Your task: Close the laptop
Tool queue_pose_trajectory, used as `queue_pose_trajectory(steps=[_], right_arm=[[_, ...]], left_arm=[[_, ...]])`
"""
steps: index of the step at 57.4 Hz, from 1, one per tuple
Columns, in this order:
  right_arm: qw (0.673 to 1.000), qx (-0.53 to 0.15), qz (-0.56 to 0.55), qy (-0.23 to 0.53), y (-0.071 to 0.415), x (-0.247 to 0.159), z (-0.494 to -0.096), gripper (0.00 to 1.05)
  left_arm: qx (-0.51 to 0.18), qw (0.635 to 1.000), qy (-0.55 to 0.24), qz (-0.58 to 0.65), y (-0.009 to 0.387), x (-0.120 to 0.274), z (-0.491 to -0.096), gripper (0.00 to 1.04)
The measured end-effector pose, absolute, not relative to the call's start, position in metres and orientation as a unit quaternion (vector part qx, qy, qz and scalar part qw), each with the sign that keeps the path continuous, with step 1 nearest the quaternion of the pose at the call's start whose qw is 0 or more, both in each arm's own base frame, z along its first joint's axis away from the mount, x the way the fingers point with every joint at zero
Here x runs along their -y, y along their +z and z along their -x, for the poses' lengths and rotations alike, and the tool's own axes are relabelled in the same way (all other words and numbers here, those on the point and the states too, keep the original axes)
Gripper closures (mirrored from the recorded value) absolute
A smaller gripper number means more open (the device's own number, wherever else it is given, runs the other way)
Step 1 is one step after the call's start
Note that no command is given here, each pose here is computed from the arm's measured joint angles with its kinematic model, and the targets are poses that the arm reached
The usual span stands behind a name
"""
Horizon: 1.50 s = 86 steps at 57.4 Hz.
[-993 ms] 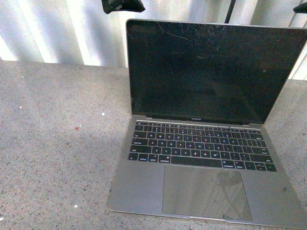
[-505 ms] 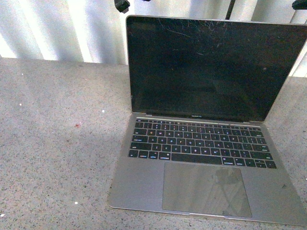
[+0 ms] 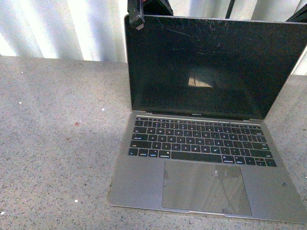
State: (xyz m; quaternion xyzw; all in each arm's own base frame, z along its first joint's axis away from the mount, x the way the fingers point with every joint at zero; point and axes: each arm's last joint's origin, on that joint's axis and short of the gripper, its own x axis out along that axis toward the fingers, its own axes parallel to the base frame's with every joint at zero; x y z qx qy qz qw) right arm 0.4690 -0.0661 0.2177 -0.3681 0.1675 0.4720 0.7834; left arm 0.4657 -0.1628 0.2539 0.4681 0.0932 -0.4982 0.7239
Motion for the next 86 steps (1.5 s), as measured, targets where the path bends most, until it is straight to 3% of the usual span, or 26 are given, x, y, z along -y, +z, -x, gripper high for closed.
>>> queue_pose_trajectory(steps=[24, 58, 86], right_arm=[[0.763, -0.21, 0.291, 0.538, 0.223, 0.049, -0.458, 1.02], [0.76, -0.208, 0.305, 0.536, 0.224, 0.045, -0.46, 1.02], [0.734, -0.249, 0.294, 0.56, 0.207, 0.039, -0.448, 1.02]], left_arm=[[-0.092, 0.704, -0.527, -0.467, 0.254, 0.172, -0.464, 1.01], [-0.086, 0.701, -0.516, -0.485, 0.249, 0.173, -0.466, 1.01], [-0.088, 0.67, -0.536, -0.506, 0.243, 0.172, -0.45, 1.01]])
